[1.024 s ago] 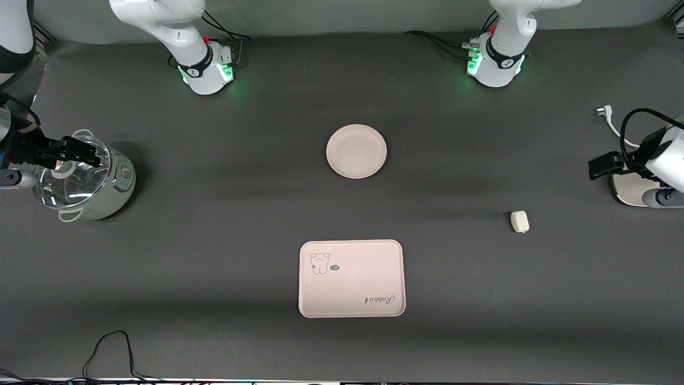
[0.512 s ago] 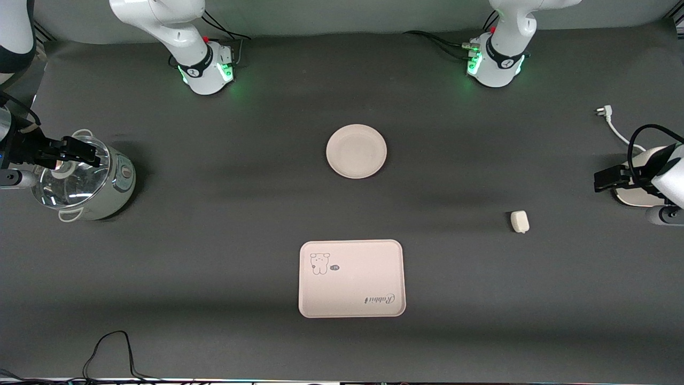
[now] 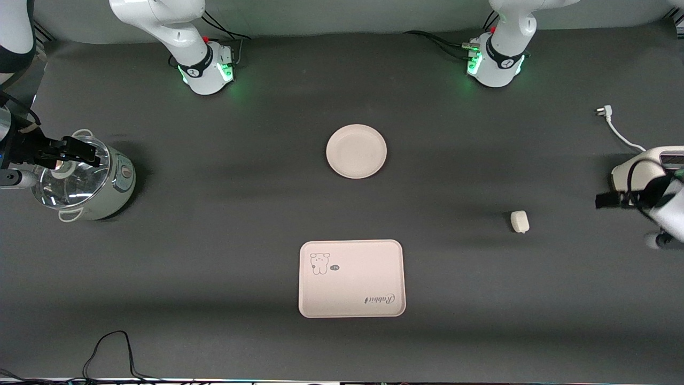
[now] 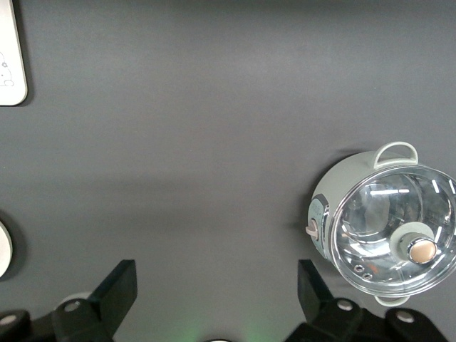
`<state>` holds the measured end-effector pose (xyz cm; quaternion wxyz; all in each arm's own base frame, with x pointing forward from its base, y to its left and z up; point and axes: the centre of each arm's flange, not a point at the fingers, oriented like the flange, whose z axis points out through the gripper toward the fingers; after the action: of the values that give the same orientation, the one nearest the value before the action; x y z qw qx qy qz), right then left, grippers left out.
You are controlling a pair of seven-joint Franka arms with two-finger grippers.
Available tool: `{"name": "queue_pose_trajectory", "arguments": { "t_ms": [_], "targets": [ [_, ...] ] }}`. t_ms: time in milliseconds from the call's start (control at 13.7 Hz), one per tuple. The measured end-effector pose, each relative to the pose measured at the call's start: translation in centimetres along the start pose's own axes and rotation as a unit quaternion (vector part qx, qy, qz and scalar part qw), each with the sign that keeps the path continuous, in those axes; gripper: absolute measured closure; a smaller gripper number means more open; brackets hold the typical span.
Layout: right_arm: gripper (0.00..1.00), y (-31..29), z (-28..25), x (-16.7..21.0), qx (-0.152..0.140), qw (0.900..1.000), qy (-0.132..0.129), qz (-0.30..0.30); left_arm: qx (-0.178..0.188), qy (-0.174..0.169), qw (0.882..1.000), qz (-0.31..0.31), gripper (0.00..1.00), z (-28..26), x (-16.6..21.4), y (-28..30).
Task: Place bun in plate and plate on tray
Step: 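Reach the left gripper down to the white bun and grasp it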
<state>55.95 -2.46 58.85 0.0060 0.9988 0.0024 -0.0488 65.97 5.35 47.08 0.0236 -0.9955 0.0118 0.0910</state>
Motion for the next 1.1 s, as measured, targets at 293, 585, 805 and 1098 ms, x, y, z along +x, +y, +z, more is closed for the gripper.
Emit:
{"name": "queue_pose_trajectory", "arguments": {
  "t_ms": [293,585,805,1098],
  "targets": [
    [0.0,0.0,0.0,0.0,0.0,1.0,0.0,0.0,-0.004,-0.006,1.0,0.007,0.0,9.7,3.9,1.6],
    [0.0,0.0,-0.1,0.0,0.0,1.0,0.0,0.0,-0.005,-0.01,1.0,-0.008,0.0,17.6,4.4,3.5],
    [0.0,0.0,0.0,-0.1,0.0,1.0,-0.001,0.0,-0.005,-0.035,0.999,-0.029,0.0,20.9,3.7,5.1],
    [0.0,0.0,0.1,-0.1,0.0,1.0,-0.002,0.0,0.0,-0.056,0.998,-0.037,0.0,23.3,2.6,7.8]
  ]
}}
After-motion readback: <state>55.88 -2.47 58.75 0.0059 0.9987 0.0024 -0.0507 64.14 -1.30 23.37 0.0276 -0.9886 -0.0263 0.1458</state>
